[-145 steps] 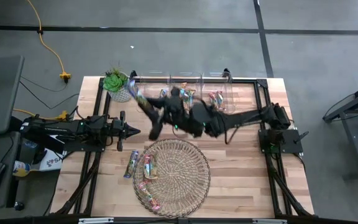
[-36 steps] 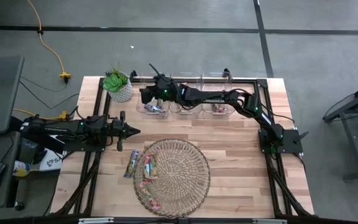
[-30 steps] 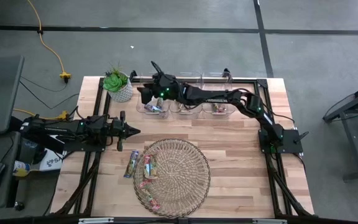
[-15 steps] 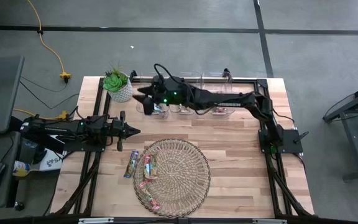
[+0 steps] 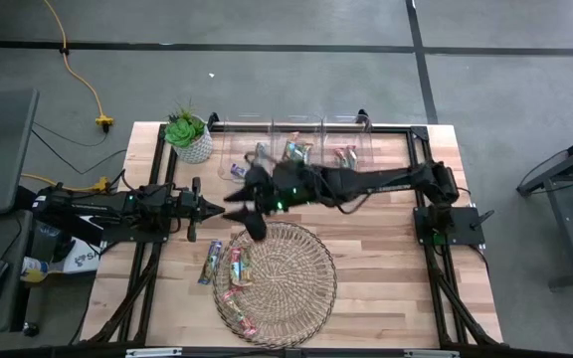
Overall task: Pick and place Granola Bars by type
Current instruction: Put the red granola bar into the right transparent bin
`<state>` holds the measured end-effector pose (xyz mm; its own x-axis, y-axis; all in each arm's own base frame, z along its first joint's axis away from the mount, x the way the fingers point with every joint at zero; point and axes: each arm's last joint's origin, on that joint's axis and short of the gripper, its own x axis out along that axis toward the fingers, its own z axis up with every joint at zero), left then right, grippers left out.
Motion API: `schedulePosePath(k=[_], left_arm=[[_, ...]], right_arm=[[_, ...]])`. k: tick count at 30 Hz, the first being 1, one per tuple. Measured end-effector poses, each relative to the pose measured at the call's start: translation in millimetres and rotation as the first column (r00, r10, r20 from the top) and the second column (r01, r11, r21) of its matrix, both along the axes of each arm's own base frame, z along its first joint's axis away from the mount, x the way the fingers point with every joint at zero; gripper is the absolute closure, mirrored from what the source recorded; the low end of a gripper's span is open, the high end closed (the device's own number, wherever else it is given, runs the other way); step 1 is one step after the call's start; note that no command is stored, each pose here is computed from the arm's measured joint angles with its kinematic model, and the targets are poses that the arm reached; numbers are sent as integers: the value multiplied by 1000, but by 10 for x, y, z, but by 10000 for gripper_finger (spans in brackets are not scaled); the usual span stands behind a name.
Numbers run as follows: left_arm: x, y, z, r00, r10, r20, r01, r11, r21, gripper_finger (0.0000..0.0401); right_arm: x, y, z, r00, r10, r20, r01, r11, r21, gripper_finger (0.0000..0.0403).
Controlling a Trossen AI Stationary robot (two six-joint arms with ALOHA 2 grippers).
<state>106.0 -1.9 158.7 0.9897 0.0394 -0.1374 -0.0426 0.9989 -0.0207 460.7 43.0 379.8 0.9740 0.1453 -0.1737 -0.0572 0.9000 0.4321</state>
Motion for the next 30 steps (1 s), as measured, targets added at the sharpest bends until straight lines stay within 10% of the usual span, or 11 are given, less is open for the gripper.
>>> schedulePosePath(k=[10, 30], left_arm=[[0, 0, 0, 1000, 0, 0, 0, 1000, 0, 400], [0, 0, 1, 1000, 0, 1, 0, 1000, 0, 400]], right_arm=[[-261, 917, -221, 971, -1, -239, -4, 1000, -24, 183], [-351, 2035, -315, 997, 75, 6, -74, 994, -79, 183]])
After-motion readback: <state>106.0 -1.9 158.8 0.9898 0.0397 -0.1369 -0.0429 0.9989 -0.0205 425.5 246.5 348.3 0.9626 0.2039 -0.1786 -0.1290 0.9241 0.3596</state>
